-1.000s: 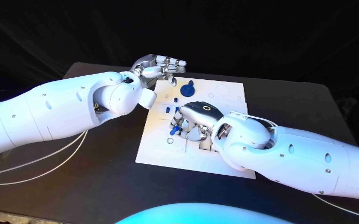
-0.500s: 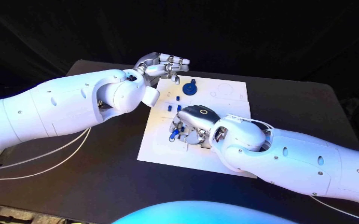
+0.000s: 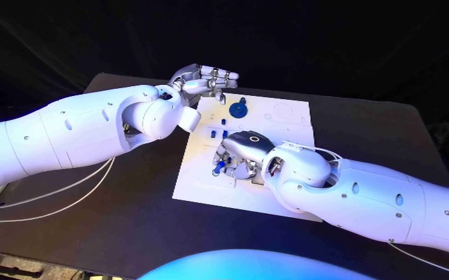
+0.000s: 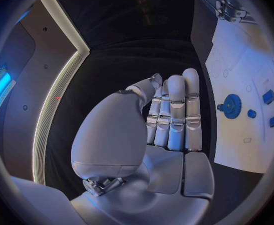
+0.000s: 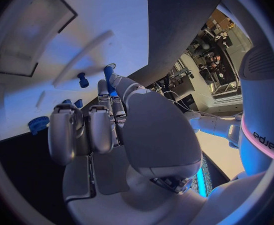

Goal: Assemble the parts on the task board

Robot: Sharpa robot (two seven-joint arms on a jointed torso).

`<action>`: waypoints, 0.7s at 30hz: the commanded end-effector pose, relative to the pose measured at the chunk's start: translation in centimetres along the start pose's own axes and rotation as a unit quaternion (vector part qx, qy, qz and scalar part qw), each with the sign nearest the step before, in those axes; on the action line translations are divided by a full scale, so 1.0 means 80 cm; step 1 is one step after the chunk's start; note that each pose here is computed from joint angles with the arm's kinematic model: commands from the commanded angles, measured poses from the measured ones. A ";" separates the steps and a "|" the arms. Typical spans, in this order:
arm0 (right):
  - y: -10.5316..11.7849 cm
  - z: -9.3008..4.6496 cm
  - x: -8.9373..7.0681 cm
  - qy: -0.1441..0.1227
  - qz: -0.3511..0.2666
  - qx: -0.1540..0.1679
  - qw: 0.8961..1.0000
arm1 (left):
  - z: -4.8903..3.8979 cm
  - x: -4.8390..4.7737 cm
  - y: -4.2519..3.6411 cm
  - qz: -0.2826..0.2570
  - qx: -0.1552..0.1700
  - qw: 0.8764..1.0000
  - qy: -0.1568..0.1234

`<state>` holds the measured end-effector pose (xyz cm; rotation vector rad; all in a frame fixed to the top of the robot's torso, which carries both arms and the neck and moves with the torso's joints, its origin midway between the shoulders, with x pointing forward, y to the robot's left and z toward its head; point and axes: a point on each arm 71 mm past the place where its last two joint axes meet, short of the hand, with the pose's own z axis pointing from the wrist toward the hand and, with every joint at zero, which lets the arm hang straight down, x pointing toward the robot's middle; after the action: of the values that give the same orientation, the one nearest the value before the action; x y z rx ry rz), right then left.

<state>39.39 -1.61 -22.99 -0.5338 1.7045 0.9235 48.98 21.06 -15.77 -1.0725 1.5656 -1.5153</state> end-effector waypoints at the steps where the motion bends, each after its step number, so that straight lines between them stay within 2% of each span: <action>1: -0.001 0.000 0.010 0.026 -0.012 0.001 1.000 | 0.000 0.003 -0.0008 -0.005 0.002 1.000 0.009; 7: 0.002 0.000 0.012 0.026 -0.009 -0.002 1.000 | 0.000 0.003 -0.0007 -0.004 0.001 1.000 0.009; 21: 0.005 -0.002 0.012 0.009 -0.004 -0.003 1.000 | 0.000 0.002 -0.0007 -0.004 0.001 1.000 0.009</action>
<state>38.87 -1.47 -23.56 -0.5390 1.7146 0.9266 48.97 21.10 -15.79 -1.0734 1.5668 -1.5143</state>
